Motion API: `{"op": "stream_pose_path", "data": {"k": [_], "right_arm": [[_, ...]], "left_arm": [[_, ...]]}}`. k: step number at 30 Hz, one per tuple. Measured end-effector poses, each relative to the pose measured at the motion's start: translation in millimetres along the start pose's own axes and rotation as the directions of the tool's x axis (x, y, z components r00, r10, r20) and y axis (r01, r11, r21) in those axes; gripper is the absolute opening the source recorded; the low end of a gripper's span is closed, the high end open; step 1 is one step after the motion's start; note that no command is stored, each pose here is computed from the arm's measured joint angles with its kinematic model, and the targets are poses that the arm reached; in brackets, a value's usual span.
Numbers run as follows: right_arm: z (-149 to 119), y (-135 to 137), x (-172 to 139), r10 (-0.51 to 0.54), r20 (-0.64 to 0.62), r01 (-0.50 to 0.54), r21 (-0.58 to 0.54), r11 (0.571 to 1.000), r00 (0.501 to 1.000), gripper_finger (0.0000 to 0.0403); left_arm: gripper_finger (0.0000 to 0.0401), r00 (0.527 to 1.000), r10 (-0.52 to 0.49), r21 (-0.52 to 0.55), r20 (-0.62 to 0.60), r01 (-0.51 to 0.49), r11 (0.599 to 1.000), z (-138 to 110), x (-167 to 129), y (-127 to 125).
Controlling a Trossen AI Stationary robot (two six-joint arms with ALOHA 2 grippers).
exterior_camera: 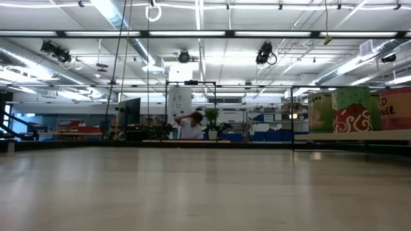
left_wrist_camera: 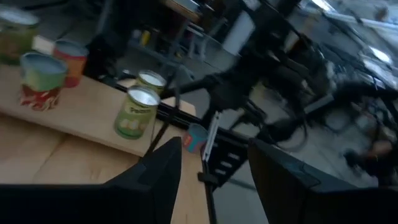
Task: Pick and place cans onto a shelf
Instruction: Put the canned corn on the shelf
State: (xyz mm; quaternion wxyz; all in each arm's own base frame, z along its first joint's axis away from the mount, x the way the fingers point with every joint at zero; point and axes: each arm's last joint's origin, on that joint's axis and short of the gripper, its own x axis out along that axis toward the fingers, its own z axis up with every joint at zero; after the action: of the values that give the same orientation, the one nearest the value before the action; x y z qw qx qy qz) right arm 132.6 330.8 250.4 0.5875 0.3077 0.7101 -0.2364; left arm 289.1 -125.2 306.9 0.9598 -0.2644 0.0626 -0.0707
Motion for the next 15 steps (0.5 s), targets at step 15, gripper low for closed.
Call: {"op": "stream_pose_path", "data": {"k": [15], "right_arm": [[29.6, -21.7, 44.9, -0.019, -0.105, 0.026, 0.065, 0.998, 0.994, 0.038]], "left_arm": [[0.0192, 1.0, -0.004, 0.068, -0.007, 0.004, 0.998, 17.6, -3.2, 16.4]]}}
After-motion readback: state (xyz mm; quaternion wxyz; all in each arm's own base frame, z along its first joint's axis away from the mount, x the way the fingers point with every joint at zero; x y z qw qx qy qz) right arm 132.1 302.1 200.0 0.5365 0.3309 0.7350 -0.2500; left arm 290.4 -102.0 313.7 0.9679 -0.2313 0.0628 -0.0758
